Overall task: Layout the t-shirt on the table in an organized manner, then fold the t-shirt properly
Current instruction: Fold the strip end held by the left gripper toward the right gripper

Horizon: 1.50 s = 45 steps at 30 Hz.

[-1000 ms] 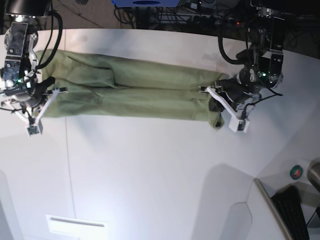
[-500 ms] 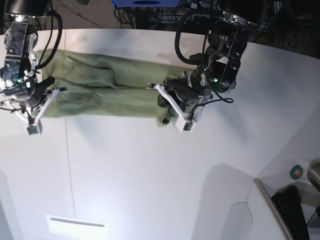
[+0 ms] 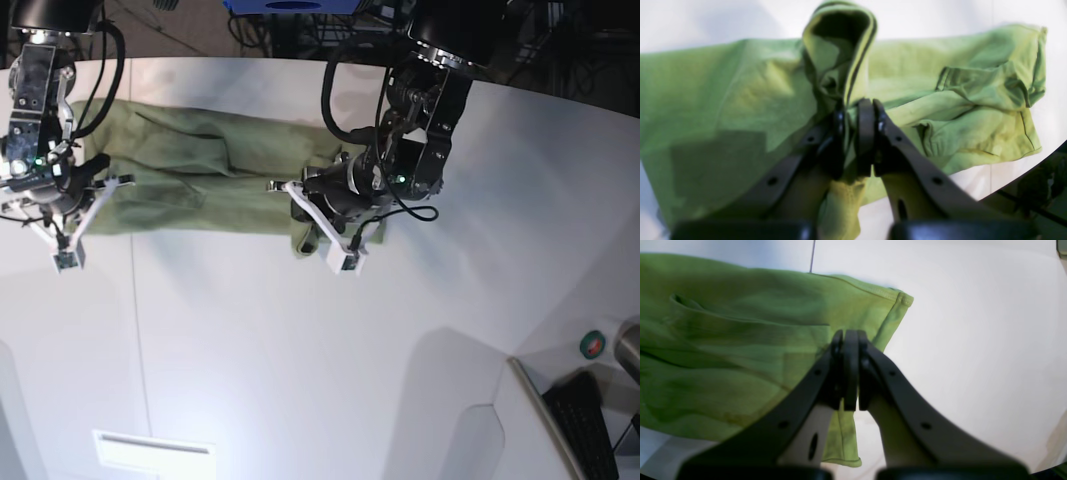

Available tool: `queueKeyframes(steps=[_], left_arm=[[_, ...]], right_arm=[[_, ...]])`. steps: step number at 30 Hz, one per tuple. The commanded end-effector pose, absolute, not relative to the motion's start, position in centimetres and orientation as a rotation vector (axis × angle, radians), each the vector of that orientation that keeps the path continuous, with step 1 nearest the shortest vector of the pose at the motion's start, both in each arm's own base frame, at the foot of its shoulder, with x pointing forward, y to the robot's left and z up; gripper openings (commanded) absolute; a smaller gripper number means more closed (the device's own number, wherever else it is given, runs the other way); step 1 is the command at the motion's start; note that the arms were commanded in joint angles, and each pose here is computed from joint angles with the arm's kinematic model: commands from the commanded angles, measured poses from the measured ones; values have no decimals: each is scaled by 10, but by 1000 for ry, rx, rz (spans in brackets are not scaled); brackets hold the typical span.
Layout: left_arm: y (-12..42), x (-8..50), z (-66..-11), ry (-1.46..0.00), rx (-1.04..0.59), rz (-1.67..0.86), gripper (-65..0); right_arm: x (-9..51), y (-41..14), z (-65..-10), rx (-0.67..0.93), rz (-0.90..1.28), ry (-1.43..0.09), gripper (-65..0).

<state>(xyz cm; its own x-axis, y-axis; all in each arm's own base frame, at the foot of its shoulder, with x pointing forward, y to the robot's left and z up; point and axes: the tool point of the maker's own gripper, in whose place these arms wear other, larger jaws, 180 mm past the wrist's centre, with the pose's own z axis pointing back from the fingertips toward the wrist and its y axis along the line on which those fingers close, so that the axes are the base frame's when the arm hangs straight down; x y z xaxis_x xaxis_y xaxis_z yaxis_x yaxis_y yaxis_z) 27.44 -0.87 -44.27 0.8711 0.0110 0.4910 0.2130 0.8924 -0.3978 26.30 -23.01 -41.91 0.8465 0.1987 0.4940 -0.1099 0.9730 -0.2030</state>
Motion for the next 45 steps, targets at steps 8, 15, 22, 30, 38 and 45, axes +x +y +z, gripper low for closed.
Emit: queueKeyframes(steps=[8, 15, 22, 30, 38, 45], left_arm=[[-27, 281, -429, -543, -506, -137, -650], [-26, 277, -432, -532, -505, -136, -650], [-27, 276, -432, -530, -506, -137, -650], [-27, 276, -432, -530, -506, -137, -650], [-27, 275, -432, -529, -505, -137, -650], [-27, 275, -432, -527, -505, -138, -650]], right_arm=[[271, -234, -410, -182, 169, -574, -650], [271, -234, -410, -182, 169, -574, -650], [271, -234, -410, -182, 169, -574, -650], [271, -234, -410, -182, 169, -574, -650], [271, -234, -410, -182, 169, -574, -650], [271, -234, -410, -182, 169, -574, -650]])
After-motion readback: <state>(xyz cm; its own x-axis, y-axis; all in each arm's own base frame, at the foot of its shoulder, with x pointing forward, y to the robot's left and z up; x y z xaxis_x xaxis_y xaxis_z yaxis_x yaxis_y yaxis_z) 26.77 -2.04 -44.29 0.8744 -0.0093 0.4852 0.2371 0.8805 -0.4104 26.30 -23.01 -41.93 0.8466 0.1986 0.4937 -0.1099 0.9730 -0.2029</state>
